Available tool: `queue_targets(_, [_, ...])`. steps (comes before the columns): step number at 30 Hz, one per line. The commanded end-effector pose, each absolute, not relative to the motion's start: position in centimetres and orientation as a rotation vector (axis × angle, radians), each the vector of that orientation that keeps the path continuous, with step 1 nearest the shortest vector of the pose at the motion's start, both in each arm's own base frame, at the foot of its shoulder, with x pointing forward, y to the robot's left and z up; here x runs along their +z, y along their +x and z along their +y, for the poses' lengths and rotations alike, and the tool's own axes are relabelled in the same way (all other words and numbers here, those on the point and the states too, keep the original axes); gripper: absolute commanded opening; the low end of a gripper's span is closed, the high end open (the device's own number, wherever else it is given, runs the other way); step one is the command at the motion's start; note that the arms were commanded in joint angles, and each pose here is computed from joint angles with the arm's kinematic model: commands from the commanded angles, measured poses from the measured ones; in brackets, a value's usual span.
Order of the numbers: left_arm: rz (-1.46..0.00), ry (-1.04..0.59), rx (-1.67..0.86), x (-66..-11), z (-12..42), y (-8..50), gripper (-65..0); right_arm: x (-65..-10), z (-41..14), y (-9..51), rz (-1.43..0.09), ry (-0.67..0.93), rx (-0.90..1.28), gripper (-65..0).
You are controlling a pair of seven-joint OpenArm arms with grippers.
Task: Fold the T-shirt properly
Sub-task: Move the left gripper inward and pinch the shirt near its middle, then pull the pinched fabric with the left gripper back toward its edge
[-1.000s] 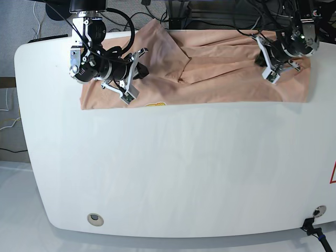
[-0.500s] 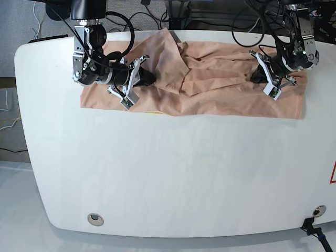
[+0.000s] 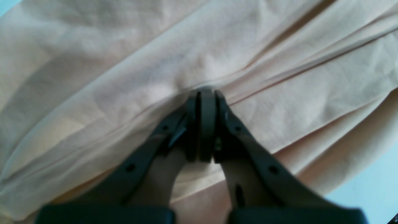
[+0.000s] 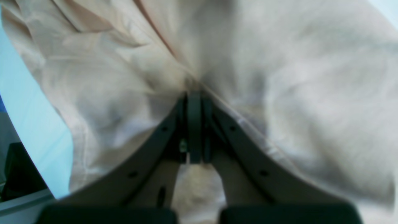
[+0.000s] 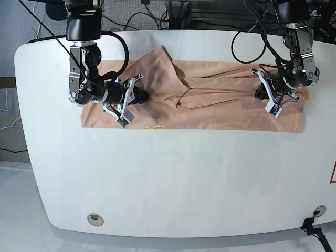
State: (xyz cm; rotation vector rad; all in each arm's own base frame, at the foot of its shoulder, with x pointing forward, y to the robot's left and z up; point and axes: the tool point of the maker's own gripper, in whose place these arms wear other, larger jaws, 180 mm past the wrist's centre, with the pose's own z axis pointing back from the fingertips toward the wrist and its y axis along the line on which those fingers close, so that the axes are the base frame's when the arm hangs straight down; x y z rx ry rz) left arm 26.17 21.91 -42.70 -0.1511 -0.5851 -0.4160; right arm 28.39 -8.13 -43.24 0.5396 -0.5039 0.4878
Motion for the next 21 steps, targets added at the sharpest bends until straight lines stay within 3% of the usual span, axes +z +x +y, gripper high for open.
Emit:
queue_targets(1, [-0.473,-0.065,-0.426,-43.9,23.9,24.7,-65.0,-45.4,-11.6,27.1,-0.366,0.38,0.504,-65.0])
queue_targets(10, [-0.551,-0.032,-0.46,-41.3,23.6,26.5,-64.6,-44.6,-11.2,28.1,-0.396,0.387,0.508,-65.0])
queue_targets(17, [-0.636,0.01,-0.497,-38.4,23.2,27.9,-45.1,-44.6,-11.2,28.1,-0.396,0.387,0.508,-65.0])
queue_targets(21, [-0.63,0.026,-0.504,-37.9,23.3,27.8,-43.1,-44.6,-11.2,28.1,-0.396,0.387,0.508,-65.0])
